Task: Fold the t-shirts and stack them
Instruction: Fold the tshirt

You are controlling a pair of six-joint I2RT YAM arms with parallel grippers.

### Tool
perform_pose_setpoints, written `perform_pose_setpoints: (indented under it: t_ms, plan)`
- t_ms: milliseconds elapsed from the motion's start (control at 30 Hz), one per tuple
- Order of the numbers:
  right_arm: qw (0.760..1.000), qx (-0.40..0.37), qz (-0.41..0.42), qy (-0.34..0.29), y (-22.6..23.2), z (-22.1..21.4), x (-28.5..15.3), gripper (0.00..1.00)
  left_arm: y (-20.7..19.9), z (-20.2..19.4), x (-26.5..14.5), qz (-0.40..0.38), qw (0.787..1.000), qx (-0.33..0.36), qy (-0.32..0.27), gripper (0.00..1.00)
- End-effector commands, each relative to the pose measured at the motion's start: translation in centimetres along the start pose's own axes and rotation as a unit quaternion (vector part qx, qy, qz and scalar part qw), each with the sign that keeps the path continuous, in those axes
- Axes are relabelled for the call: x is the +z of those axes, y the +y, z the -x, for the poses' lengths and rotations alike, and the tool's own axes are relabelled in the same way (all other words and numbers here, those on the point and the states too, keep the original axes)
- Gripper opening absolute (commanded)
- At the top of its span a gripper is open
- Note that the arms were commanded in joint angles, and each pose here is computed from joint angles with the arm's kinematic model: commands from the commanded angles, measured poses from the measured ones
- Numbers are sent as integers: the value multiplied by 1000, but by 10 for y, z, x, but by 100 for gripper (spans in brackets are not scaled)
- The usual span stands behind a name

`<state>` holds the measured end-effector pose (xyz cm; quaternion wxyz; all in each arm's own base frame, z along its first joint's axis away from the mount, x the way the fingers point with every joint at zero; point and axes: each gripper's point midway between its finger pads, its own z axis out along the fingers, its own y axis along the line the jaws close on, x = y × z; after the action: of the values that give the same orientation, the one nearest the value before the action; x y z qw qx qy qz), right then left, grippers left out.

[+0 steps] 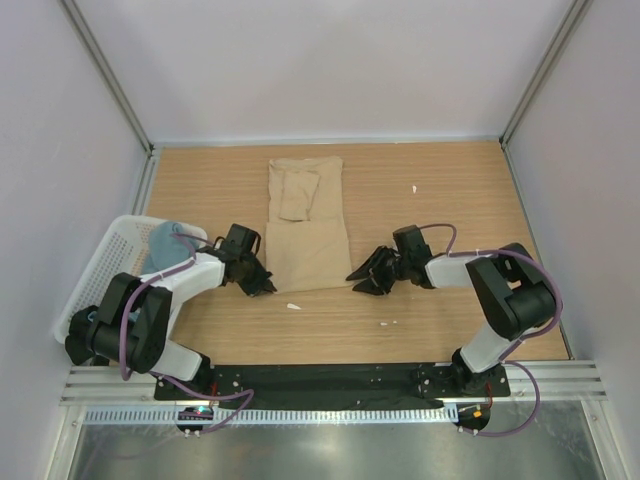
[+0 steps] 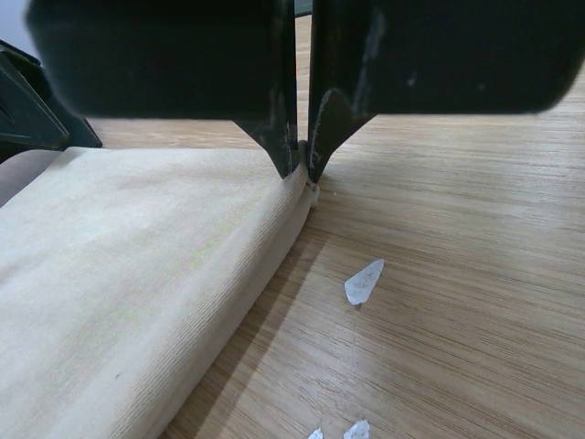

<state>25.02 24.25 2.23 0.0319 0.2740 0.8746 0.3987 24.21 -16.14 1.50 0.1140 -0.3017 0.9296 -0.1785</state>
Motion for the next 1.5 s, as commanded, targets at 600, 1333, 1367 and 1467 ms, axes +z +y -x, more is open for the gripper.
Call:
perform_pose_setpoints:
  t_ms: [600,1333,1367,1467]
  plan:
    - [991,50,-105,-66,-61,18,13,41,13,-5,-2,23,1000,8,-1,0]
    - [992,1,-126,-30,-85,11,16,1,6,-11,-7,13,998,61,17,0]
    - [992,-8,-125,-28,-84,10,13,2,5,-15,-9,11,997,75,17,0]
    - [991,-45,-121,-21,-81,-3,0,1,4,-27,-22,11,994,105,12,0]
